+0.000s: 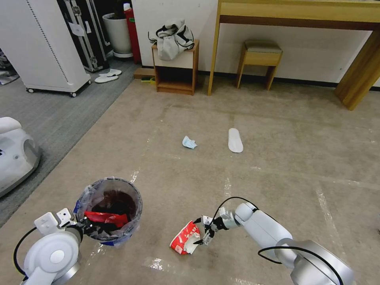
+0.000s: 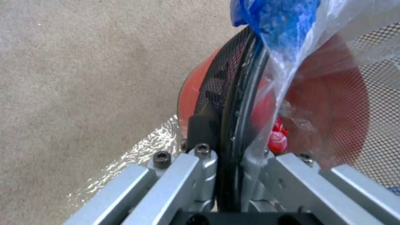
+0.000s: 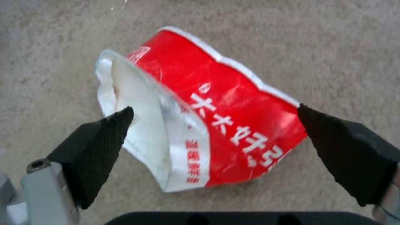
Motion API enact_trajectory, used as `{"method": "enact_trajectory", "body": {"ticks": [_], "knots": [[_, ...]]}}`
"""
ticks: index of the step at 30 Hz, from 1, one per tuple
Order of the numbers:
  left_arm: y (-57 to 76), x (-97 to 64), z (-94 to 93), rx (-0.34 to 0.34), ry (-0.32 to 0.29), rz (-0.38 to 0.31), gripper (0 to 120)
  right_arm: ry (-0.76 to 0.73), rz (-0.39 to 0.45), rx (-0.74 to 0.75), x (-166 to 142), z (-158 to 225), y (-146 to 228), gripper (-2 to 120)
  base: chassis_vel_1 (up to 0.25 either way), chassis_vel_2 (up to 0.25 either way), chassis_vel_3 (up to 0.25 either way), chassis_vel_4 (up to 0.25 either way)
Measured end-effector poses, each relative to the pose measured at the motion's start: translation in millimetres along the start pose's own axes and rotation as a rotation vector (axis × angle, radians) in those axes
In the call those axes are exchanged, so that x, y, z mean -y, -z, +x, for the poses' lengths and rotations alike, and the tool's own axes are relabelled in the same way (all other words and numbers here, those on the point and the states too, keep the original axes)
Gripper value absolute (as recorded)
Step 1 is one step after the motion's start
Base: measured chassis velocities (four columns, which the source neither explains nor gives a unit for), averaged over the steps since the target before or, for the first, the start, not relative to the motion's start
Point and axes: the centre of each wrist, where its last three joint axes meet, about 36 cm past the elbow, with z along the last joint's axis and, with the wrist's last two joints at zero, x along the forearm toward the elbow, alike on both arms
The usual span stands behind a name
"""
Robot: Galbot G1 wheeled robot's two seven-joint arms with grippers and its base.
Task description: Pick up the trash bin and place the garbage on the floor into it.
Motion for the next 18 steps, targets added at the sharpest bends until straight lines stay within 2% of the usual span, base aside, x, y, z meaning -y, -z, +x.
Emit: {"method": "enact_trajectory", "body": {"ticks": [18], "knots": [[0.4,-1.1,3.0,0.014,-0.004,0.009,1,0.039,-0.005,-0.030,-2,-25,7,100,0.000,0.000,0.000,0.000]]}}
